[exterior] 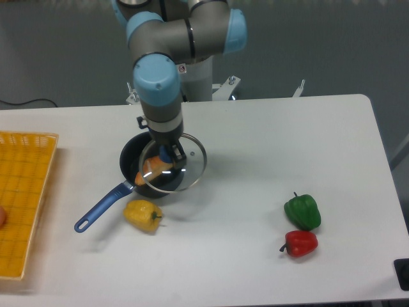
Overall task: Close the pot lid
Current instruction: 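Carry the glass lid over the dark saucepan and lower it, then settle the glass lid onto the saucepan rim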
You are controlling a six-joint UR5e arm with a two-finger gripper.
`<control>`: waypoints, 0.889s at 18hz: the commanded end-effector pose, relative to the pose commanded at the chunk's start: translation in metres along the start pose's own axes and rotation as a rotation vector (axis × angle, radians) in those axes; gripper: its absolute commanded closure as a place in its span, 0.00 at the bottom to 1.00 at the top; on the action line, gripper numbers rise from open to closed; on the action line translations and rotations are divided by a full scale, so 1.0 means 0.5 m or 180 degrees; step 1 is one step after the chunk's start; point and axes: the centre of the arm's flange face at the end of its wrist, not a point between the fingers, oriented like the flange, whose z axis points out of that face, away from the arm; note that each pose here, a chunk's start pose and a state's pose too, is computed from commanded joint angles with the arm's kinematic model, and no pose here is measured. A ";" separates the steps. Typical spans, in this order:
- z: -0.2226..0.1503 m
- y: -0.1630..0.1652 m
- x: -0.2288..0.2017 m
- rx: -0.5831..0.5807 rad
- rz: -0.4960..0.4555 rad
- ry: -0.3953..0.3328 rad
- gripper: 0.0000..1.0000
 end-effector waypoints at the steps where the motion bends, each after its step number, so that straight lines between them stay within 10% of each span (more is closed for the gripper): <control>1: 0.005 -0.009 0.005 -0.0005 0.0000 0.0014 0.60; 16: 0.054 -0.036 0.043 -0.0085 0.0070 0.0146 0.60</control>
